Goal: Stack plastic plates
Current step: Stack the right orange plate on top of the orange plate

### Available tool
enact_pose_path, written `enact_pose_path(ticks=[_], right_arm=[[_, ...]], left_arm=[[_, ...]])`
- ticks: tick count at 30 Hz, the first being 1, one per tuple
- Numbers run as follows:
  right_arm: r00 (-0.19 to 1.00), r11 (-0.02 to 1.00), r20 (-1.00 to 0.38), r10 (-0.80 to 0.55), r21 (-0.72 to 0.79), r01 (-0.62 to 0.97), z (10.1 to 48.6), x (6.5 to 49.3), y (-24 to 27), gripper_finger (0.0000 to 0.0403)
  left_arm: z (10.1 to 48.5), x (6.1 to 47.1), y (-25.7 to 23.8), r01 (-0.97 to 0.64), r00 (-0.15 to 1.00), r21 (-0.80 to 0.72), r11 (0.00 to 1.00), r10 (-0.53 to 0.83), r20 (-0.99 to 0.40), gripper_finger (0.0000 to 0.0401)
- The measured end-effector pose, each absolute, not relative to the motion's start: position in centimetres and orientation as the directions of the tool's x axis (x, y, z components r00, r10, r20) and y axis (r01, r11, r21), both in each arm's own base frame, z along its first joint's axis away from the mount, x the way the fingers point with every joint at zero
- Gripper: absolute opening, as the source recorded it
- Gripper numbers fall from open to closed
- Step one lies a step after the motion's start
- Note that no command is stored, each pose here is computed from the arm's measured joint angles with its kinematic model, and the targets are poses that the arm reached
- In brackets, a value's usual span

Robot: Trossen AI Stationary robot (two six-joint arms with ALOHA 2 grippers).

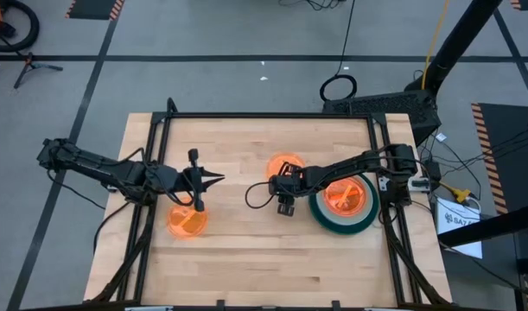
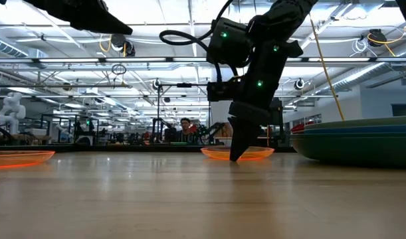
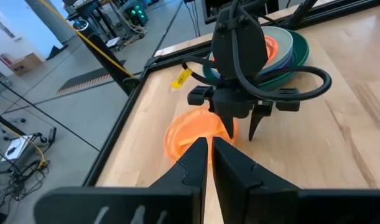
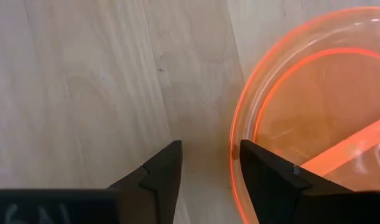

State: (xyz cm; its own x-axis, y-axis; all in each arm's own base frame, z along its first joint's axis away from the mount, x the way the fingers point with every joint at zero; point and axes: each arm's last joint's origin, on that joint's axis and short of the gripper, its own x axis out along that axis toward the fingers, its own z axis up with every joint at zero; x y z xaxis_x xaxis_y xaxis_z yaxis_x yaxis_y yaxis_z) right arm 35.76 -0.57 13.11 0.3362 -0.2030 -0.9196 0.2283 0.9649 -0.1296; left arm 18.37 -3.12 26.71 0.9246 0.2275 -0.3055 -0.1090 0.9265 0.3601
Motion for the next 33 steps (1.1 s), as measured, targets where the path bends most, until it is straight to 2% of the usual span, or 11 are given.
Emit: enact_pose_path(ticks=[19,33], right_arm=[[0.335,0.972,-0.920,-0.204,-0.150,0.180,13.01,35.76,-0.57,0.0055],[0.356,0.971,-0.906,-0.229,-0.187,0.147,13.90,35.60,-0.76,0.0003]], left_arm=[[26.65,18.35,-3.12,-0.106,0.923,0.363,0.926,0.228,-0.311,0.0030],[26.65,18.35,-3.12,-0.106,0.922,0.363,0.926,0.228,-0.312,0.0030]])
